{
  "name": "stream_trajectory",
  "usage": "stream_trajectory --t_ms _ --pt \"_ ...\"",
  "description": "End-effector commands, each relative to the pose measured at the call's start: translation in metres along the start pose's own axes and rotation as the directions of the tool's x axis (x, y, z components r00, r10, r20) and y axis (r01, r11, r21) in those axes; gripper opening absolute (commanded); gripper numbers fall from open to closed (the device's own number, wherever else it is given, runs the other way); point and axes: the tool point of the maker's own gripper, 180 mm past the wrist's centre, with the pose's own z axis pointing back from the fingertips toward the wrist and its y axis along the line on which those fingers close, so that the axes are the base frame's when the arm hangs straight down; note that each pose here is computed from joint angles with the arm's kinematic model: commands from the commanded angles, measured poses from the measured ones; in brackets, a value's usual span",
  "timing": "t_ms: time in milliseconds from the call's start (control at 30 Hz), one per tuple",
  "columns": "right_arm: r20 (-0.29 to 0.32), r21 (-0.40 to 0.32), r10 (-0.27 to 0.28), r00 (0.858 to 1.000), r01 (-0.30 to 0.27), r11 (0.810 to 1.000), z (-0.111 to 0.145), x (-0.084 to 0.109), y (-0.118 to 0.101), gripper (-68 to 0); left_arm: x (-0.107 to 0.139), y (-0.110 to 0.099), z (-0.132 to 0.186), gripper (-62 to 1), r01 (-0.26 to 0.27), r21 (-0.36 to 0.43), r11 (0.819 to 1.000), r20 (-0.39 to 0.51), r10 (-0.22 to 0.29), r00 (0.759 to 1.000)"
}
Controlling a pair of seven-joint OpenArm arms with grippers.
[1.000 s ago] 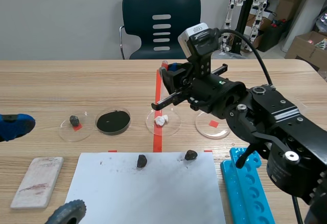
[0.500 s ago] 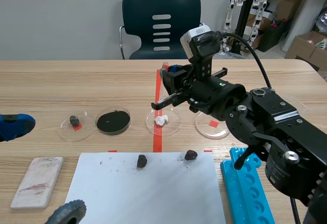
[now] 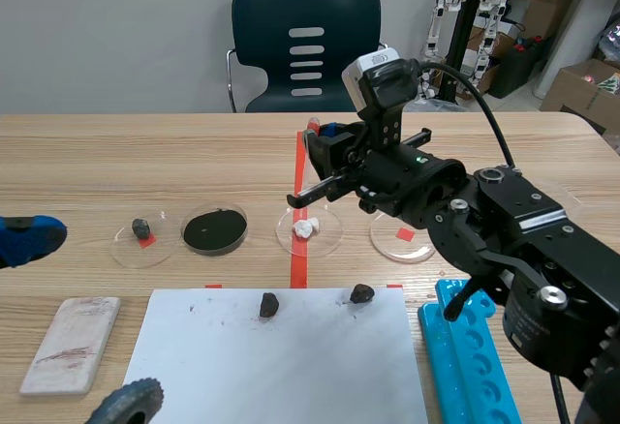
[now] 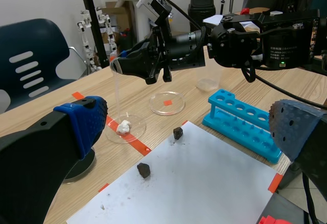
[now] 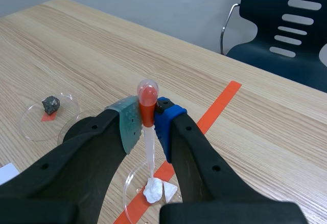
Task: Squeeze the dropper onto the mineral
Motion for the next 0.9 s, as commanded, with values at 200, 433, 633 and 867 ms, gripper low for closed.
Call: stream_trajectory --t_ms 200,433,633,867 --pt "0.034 0.001 0.003 0.999 -0.003 1.0 -0.0043 0.0124 -0.0017 -61.6 0.0041 0.0012 0.0003 1.4 -0.007 0.014 1.0 0.02 0.007 1.0" --pt "0.03 0.001 0.003 1.0 -0.003 1.0 -0.0043 0.0117 -0.0017 -64.3 0.0041 0.0012 0.0003 1.4 -0.007 0.014 1.0 0.02 0.007 1.0" --pt "0.022 -0.01 0.005 1.0 -0.004 1.0 -0.0043 0.0102 -0.0037 -66.5 0.0041 0.0012 0.0003 1.4 -0.007 0.014 1.0 0.02 0.007 1.0" --pt "0.014 -0.026 0.007 1.0 -0.006 1.0 -0.0041 0.0087 -0.0066 -66.5 0.0041 0.0012 0.0003 1.4 -0.007 0.014 1.0 0.02 0.007 1.0"
